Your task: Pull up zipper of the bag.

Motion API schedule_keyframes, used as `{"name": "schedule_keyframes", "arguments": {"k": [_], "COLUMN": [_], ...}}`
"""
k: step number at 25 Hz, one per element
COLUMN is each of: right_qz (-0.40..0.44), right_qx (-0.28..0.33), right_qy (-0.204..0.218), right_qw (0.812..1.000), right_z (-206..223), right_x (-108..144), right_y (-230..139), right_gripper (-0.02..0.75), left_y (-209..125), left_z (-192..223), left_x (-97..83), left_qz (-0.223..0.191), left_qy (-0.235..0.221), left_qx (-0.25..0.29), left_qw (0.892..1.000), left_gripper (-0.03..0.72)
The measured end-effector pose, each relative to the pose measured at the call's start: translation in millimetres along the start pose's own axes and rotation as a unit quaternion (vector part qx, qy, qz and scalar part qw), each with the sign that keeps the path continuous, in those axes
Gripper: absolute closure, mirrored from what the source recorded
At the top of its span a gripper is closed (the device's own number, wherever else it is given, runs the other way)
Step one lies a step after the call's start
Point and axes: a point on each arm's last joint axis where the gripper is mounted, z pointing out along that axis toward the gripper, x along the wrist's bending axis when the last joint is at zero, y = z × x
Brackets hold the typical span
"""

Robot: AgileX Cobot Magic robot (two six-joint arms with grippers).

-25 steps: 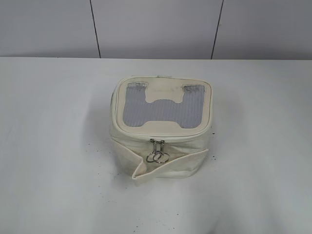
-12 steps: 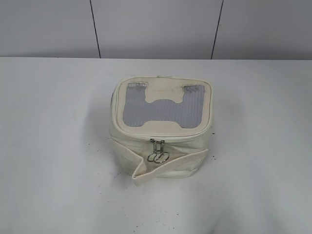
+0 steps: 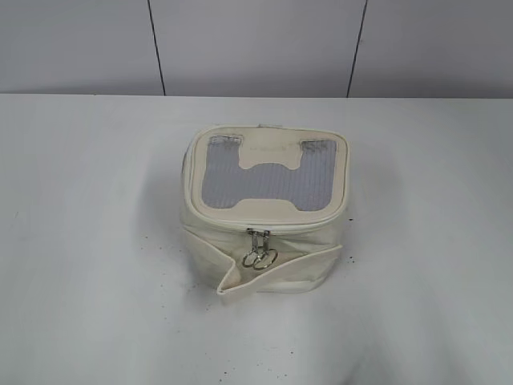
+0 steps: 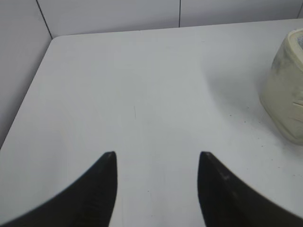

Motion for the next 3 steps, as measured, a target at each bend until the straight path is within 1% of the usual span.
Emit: {"name": "schedule_keyframes", "arguments": {"k": [3], "right_qz": [0.000], "right_qx": [0.000], "right_qy": [0.000], "right_qw": [1.000], "right_z": [0.0], "right_x": [0.0], "right_y": [0.0], "right_gripper": [0.151], "left_y": [0.0], "left_z": [0.0], "left_x": [0.0], "left_qz": [0.000], "left_qy": [0.000], "left_qx": [0.000], "left_qw": [1.000], "left_gripper": [0.271]}}
